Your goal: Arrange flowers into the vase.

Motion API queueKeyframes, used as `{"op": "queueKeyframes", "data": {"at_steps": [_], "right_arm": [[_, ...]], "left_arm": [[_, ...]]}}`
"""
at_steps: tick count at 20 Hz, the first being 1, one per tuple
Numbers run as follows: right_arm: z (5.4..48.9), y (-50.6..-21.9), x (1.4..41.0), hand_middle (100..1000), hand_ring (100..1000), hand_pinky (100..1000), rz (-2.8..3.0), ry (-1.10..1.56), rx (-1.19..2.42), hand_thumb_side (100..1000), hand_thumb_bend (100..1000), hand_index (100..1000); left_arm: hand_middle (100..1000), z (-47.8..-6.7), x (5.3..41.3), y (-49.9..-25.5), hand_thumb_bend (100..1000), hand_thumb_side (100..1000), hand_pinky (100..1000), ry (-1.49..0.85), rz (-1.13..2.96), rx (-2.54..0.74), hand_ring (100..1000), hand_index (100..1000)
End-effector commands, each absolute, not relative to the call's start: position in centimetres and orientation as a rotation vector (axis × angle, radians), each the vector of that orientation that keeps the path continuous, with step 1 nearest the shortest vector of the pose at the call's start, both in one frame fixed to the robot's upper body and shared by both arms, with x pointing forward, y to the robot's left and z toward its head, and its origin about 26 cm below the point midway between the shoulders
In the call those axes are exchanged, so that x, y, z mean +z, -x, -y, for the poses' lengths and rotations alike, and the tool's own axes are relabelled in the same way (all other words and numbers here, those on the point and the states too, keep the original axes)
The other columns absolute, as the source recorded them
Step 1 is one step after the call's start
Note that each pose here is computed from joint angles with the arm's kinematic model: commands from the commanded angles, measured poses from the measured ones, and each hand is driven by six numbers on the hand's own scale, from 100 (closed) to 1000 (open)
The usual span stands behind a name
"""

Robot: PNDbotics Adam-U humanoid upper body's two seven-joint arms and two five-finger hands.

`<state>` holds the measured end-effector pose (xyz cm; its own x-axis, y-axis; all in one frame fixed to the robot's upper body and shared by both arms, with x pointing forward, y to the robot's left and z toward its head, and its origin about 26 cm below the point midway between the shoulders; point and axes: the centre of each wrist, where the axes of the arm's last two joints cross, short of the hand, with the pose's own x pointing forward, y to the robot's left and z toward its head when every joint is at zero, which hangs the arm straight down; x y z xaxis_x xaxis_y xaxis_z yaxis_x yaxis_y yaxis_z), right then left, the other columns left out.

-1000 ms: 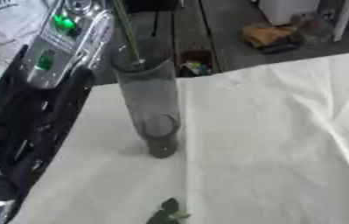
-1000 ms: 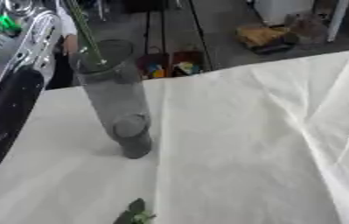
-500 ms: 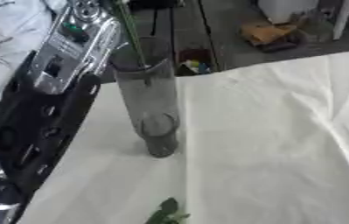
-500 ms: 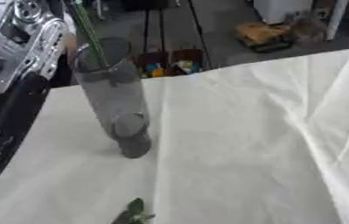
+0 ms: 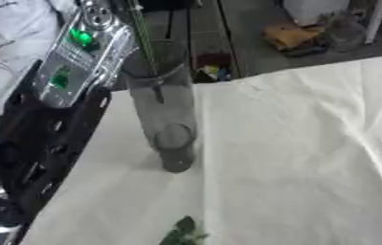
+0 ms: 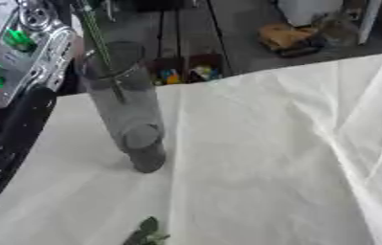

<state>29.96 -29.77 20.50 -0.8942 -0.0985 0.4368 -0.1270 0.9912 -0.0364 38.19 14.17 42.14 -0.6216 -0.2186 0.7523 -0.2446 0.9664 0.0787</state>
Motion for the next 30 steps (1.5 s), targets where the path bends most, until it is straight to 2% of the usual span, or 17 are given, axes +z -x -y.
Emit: {"op": "queueKeyframes", "data": {"at_steps": [1, 7, 10, 13, 17, 20, 23, 26, 30], "right_arm": [[29.78, -29.72, 21.27, 362, 785, 864, 2.711, -0.153, 0.105, 906, 100, 894], [29.78, -29.72, 21.26, 361, 786, 865, 2.709, -0.151, 0.106, 907, 100, 894], [29.79, -29.72, 21.27, 362, 786, 865, 2.709, -0.15, 0.104, 908, 100, 895], [29.82, -29.71, 21.26, 362, 787, 866, 2.708, -0.149, 0.103, 908, 100, 895], [29.81, -29.71, 21.25, 361, 787, 866, 2.707, -0.149, 0.102, 908, 100, 895], [29.81, -29.71, 21.25, 360, 788, 867, 2.706, -0.149, 0.102, 909, 100, 894], [29.83, -29.7, 21.24, 361, 788, 867, 2.704, -0.147, 0.101, 909, 100, 894], [29.83, -29.7, 21.24, 360, 788, 868, 2.703, -0.147, 0.1, 909, 100, 894], [29.85, -29.7, 21.26, 359, 789, 869, 2.703, -0.146, 0.098, 910, 100, 893]], "left_arm": [[100, -14.77, 43.2, -37.49, 100, 417, 100, -0.371, 2.29, 0.039, 100, 100], [100, -14.84, 42.99, -37.58, 100, 439, 100, -0.384, 2.283, 0.04, 100, 100], [100, -14.88, 42.92, -37.59, 100, 508, 100, -0.387, 2.282, 0.035, 100, 100], [100, -14.95, 42.85, -37.57, 100, 539, 100, -0.393, 2.283, 0.027, 100, 100], [100, -15.01, 42.84, -37.51, 100, 541, 100, -0.394, 2.282, 0.023, 100, 100], [211, -15.03, 42.68, -37.57, 100, 546, 100, -0.391, 2.276, 0.016, 100, 100], [275, -15.07, 42.61, -37.52, 100, 567, 100, -0.386, 2.276, 0.003, 104, 100], [281, -15.1, 42.63, -37.41, 100, 590, 100, -0.378, 2.283, -0.004, 116, 100], [311, -15.13, 42.51, -37.42, 100, 681, 100, -0.363, 2.284, -0.002, 147, 100]]}}
